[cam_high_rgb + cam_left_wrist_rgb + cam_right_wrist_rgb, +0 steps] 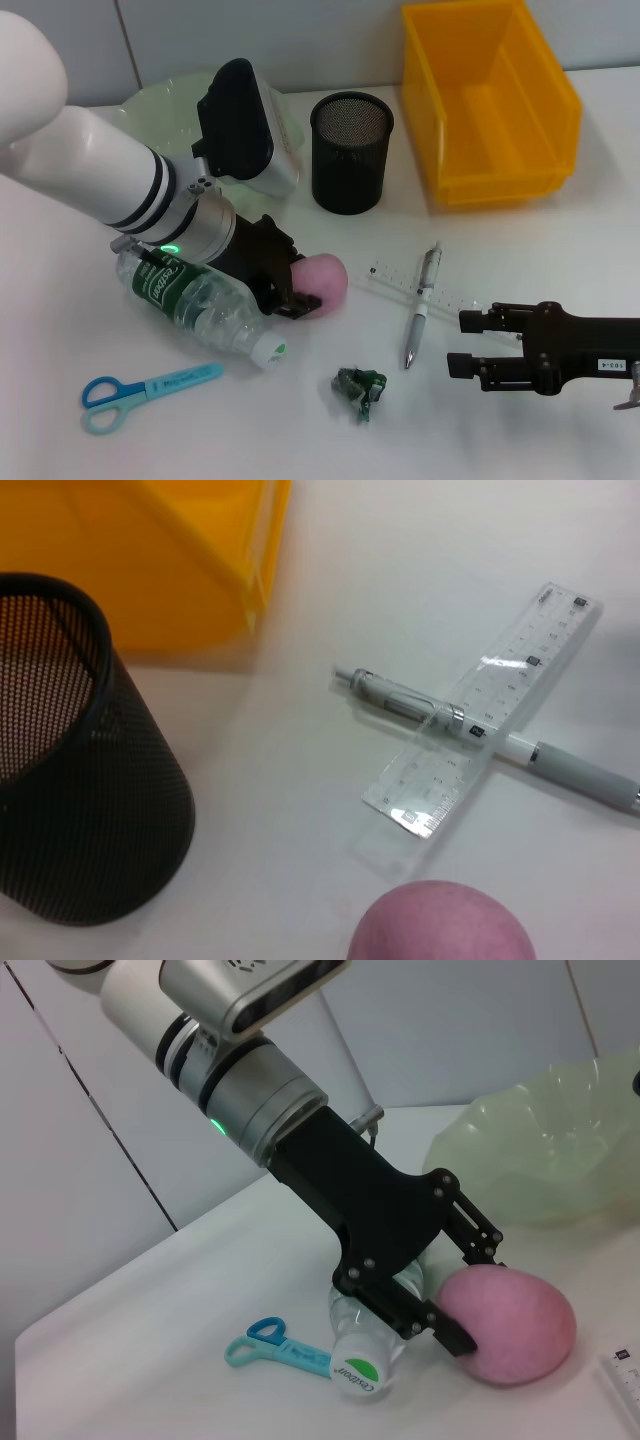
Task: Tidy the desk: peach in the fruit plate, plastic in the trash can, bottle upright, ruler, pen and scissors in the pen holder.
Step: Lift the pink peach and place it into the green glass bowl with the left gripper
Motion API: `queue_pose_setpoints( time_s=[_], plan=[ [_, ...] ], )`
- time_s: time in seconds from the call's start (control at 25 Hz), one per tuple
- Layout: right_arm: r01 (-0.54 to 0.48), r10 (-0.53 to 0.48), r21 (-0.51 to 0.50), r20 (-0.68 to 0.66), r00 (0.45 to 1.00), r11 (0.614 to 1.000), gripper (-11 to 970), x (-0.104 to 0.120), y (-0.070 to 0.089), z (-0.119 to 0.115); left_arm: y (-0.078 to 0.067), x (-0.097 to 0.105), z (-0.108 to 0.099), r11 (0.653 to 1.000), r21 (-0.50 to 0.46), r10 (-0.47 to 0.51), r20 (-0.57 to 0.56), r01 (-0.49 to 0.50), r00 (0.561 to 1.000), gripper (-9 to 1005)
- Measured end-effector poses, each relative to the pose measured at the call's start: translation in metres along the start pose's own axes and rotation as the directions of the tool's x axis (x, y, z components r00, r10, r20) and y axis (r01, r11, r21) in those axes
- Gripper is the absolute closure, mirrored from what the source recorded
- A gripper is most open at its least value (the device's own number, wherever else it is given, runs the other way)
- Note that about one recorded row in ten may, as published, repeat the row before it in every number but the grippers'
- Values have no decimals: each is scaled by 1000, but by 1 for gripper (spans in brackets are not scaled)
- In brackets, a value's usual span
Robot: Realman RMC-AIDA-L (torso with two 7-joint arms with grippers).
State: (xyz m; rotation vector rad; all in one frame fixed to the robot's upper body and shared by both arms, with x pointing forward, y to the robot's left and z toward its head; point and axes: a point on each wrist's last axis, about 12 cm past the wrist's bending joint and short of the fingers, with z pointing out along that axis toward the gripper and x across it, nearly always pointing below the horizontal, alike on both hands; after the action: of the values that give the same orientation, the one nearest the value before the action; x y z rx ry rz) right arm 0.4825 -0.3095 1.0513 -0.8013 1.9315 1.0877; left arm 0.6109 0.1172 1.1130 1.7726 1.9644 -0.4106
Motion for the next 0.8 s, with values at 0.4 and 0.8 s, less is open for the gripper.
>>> queue_pose_setpoints(
  time_s=[0.4, 0.8],
  plan=[
    [0, 0, 3, 6, 1000, 1000, 205, 0, 0, 0, 6, 0, -30, 998, 9, -63, 122, 63, 991, 532],
    [5, -5, 1, 6, 1000, 1000, 204, -2, -1, 0, 32, 25, -79, 961, -80, -223, 351, 267, 909, 618]
  ],
)
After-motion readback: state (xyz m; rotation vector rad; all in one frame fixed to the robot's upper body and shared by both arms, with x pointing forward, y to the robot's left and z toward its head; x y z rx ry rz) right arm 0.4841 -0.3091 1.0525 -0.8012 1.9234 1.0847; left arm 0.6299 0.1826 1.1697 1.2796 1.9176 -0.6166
